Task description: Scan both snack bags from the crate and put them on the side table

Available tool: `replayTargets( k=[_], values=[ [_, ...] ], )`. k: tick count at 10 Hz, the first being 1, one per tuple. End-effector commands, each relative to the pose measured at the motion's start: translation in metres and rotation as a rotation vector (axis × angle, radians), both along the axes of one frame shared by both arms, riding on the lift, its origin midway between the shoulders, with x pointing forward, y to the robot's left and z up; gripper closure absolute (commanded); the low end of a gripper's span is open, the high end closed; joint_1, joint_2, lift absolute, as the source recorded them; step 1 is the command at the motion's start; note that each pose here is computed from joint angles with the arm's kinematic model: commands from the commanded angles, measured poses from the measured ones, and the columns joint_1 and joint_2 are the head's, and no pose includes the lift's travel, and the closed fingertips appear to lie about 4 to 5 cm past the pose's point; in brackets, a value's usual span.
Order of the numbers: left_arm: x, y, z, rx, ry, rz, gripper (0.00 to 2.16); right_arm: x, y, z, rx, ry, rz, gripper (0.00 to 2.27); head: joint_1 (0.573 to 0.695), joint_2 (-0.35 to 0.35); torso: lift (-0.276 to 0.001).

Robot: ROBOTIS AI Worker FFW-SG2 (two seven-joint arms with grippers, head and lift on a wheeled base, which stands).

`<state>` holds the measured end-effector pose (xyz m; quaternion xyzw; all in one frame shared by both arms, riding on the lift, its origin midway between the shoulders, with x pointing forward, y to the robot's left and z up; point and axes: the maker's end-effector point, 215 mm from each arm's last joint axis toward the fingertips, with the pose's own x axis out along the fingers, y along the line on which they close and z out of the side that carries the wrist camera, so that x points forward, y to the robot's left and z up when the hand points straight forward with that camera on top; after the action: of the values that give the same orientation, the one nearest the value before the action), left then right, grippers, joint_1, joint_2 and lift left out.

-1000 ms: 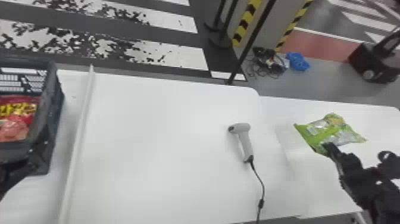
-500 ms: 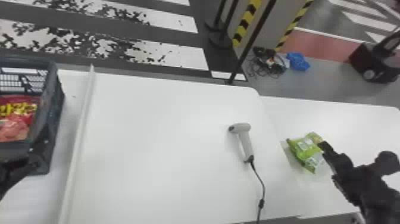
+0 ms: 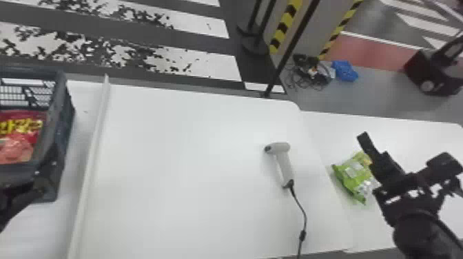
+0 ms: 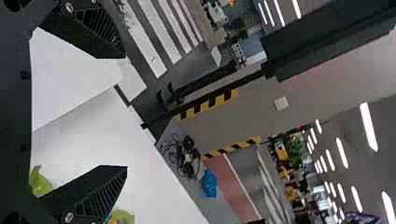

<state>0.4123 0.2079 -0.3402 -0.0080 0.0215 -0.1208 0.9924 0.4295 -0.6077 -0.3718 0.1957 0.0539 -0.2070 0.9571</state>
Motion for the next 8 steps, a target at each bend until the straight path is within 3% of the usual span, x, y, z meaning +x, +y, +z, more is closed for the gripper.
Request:
replayTargets(
  k=[1,4,5,8],
  values=[
    [0.000,0.000,-0.001,0.000,0.001,0.000,0.08,0.010,0.071,0.026,-0.131,-0.050,0.102,0.06,0.695,-0.350,-0.087],
    [0.000,0.001,0.001,-0.001,-0.005,0.003,0.08,0.016,0.202,0.046,-0.311,-0.142,0.242,0.06,0.695,-0.350,-0.087],
    [0.000,0.000,0.002,-0.002,-0.008,0.001,0.08,0.016,0.249,0.045,-0.377,-0.156,0.292,0.06,0.695,-0.320,-0.087],
    [0.000,0.002,0.002,-0.002,-0.012,0.009,0.08,0.005,0.343,0.014,-0.432,-0.142,0.384,0.06,0.695,-0.144,-0.087]
  ],
)
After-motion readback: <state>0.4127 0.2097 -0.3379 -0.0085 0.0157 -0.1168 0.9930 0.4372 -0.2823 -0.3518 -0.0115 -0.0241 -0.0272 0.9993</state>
